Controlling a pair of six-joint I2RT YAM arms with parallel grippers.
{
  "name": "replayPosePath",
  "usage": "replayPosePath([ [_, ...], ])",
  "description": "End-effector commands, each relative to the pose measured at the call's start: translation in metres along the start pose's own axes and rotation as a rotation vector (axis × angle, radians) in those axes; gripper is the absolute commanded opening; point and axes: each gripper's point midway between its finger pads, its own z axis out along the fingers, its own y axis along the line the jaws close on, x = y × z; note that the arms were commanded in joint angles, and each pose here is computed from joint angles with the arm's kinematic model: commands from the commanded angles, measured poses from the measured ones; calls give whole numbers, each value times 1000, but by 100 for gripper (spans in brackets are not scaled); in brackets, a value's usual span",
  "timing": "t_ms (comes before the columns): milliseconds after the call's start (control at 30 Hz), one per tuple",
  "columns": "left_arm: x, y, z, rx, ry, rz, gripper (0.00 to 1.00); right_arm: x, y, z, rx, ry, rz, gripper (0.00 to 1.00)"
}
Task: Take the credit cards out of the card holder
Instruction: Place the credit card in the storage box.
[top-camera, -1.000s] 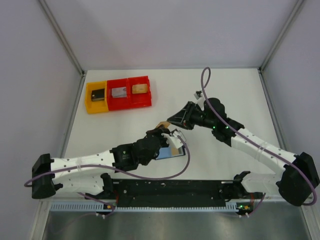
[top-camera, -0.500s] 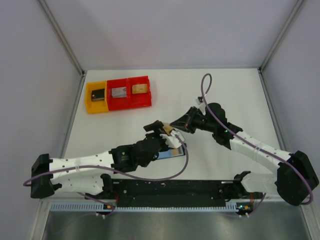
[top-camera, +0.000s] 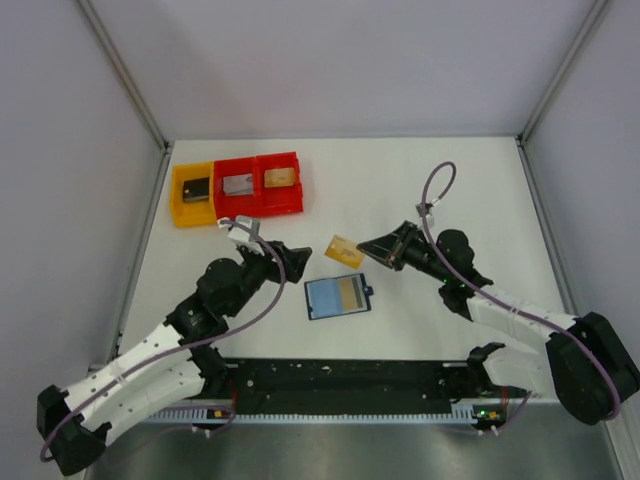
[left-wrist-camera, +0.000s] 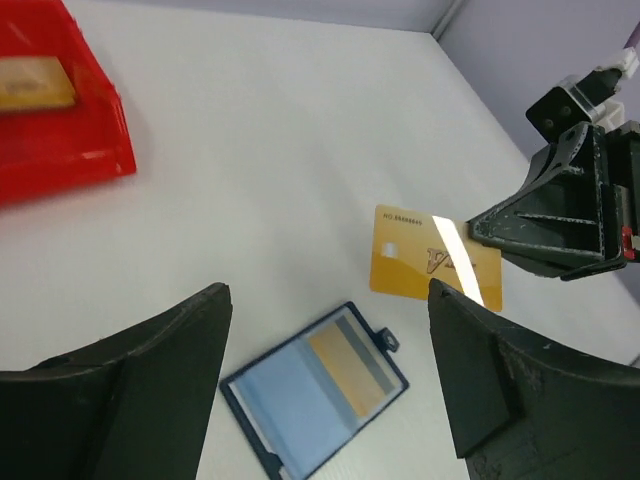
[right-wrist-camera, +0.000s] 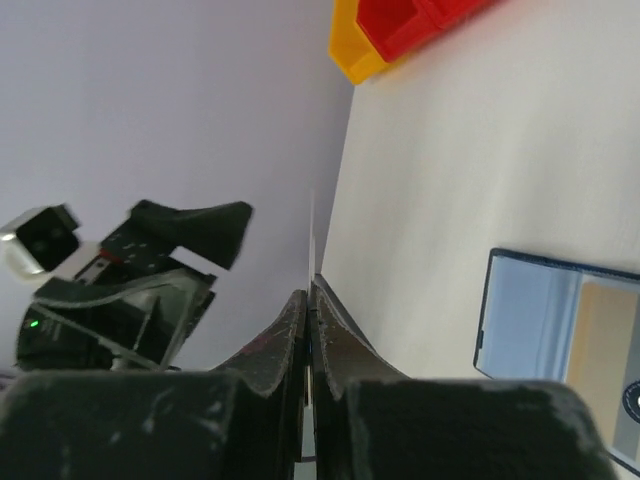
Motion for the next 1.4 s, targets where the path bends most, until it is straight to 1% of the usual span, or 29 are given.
replayPosePath([
  [0,7,-36,-1,203,8,-491,83,-18,54,-10,-237,-95,-94,0],
  [67,8,-39,1,225,-5,-587,82,-18,59,-11,-258,-98,-103,0],
  [100,11,-44,-1,257,10,-629,81,-18,61,-12,-267,-97,-107,0],
  [133,6,-48,-1,288,-12,-659,81,-18,62,-13,-276,-99,-111,0],
  [233,3,-57,0,346,-22,-730,79,-17,64,-14,-287,-97,-106,0],
  [400,-1,-70,6,416,-14,-759,79,-13,67,-14,-322,-81,-94,0],
  [467,-2,-72,10,420,-15,-769,78,-11,68,-14,-328,-71,-92,0],
  [733,-7,-74,26,418,-27,-819,71,-6,68,-15,-344,-62,-76,0],
  [867,-8,-78,31,447,-32,-838,62,-5,69,-16,-350,-61,-76,0],
  [1000,-13,-83,32,485,-50,-847,50,-2,68,-14,-350,-49,-71,0],
  [1100,-16,-85,31,505,-61,-848,39,1,67,-13,-349,-39,-67,0],
  [1133,-17,-85,31,507,-64,-848,36,2,66,-12,-346,-36,-65,0],
  [1200,-18,-86,31,511,-67,-845,34,4,64,-12,-343,-34,-64,0],
  [1233,-19,-86,31,512,-68,-843,31,5,63,-11,-340,-31,-60,0],
  [1267,-19,-87,31,515,-69,-843,27,4,62,-12,-341,-34,-61,0],
  [1367,-19,-86,31,511,-72,-844,8,4,61,-11,-337,-38,-58,0],
])
